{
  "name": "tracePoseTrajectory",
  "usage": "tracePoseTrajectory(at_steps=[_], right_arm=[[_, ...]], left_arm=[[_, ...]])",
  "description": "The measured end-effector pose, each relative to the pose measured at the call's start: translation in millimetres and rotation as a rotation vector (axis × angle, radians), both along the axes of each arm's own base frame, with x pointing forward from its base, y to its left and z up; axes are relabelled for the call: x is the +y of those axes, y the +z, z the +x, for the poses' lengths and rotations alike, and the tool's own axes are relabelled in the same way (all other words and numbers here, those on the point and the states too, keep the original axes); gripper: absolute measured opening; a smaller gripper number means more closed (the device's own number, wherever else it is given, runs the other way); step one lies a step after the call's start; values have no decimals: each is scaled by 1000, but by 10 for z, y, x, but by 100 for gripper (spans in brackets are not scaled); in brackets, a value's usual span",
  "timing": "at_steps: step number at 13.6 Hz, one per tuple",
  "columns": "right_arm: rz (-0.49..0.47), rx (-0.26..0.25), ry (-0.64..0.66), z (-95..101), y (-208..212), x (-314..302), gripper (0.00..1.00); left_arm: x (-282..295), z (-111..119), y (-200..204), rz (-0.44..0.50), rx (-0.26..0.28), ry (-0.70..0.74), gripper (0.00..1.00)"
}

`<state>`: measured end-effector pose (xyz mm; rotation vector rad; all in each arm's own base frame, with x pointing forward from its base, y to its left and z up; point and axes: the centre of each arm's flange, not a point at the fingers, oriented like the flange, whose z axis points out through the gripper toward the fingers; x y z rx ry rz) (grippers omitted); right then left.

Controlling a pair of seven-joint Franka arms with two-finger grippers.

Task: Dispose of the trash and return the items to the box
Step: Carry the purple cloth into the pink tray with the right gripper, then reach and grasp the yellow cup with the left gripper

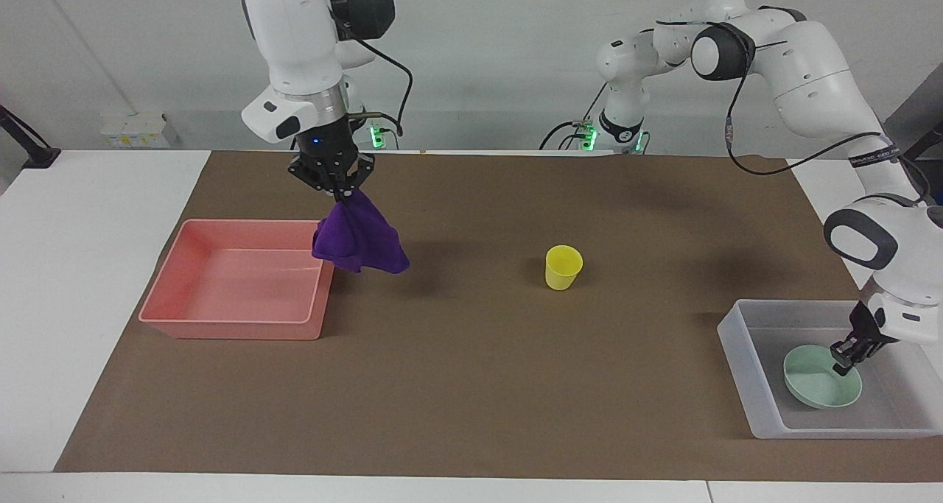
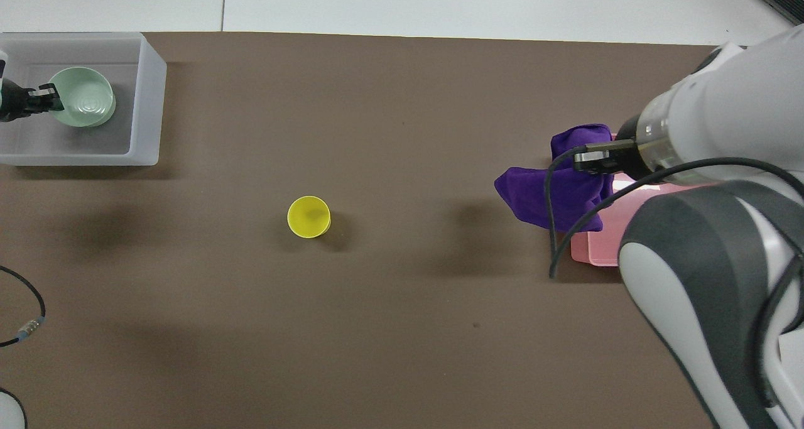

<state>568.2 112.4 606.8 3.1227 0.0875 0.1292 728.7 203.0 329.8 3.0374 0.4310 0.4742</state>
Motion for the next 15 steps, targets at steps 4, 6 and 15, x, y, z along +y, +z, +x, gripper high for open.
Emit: tracePoseTrajectory(at_steps=[4,6,15], right_arm=[[-18,31,80,58,-61,-832,2],[-22,54,114,29,-209,-1264,2],[-39,-35,130,-302,-1398,-2060,2]], left_arm=[[-35,10,109,35,7,-42,48],[-150,14,414,53,-1,-101,74],[-2575,-598,1250,41,40,-465,100]])
